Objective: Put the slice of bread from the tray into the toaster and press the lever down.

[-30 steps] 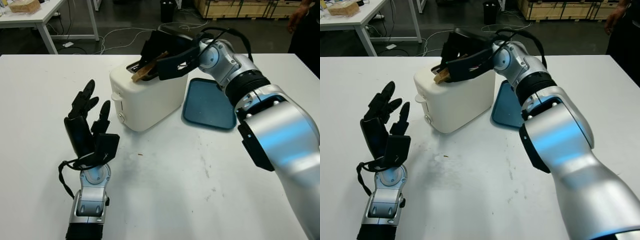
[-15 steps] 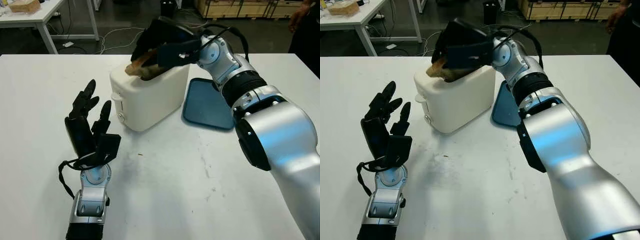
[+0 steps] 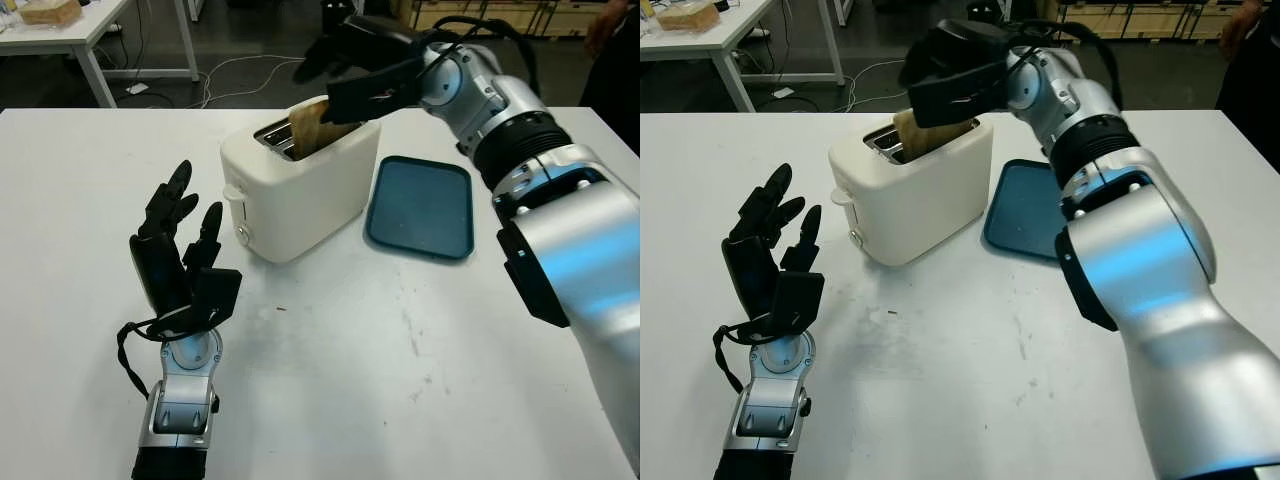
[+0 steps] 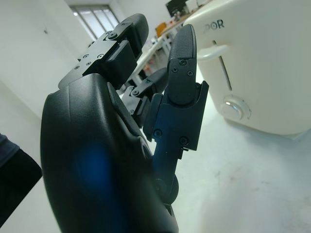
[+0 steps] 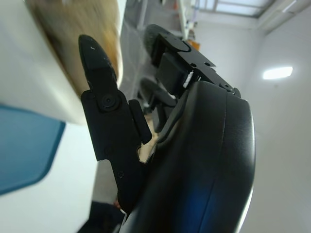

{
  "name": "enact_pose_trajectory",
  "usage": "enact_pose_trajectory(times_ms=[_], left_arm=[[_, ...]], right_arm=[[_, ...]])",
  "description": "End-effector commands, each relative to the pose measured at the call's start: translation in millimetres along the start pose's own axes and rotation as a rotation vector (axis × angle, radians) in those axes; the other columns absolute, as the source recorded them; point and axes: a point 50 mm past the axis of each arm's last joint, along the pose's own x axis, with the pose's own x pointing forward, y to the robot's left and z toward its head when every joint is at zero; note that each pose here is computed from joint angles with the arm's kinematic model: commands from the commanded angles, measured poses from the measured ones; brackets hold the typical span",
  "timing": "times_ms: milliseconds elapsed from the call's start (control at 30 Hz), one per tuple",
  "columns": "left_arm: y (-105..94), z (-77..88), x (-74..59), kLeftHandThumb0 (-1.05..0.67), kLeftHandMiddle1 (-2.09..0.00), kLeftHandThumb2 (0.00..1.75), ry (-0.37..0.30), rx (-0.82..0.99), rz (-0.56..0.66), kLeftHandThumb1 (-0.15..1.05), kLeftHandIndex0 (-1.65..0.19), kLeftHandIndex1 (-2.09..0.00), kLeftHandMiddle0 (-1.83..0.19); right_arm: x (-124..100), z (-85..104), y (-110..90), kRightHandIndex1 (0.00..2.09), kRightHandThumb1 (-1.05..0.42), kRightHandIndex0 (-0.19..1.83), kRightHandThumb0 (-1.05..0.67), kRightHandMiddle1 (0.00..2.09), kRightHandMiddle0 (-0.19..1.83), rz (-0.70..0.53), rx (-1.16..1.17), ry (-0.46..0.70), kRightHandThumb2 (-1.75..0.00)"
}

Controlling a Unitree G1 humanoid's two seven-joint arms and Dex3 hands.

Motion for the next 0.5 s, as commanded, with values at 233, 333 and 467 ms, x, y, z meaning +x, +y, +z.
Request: enact_pose_trajectory(times_ms=[233,333,467], left_arm=[[-0.8,1.4,-1.4,-0.48,-0.46,0.21,-0.007,-0.012,-0.002,0.92,-0.69,0.0,-0.64],[-1.9,1.7,-1.8,-0.47,-0.46,0.21,-0.009,-0.008,-0.004,0.92,-0.69,0.0,-0.64],[-1.9,1.8,-2.1,-0.48,-0.46,0.21,-0.008,-0.004,-0.004,0.92,-0.7,-0.01,-0.65]], right_arm=[[-5.3,-14.0,9.7,0.5,-0.89,0.19,-0.71,0.0,0.55,-0.022,-0.033,0.028,-0.01],[-7.3,-17.2,6.9,0.6,-0.92,0.08,-0.72,0.0,0.5,-0.076,0.004,0.03,-0.03],[-15.8,-27.8,2.5,0.66,-0.92,0.1,-0.58,0.02,0.5,-0.241,0.131,0.01,-0.07]])
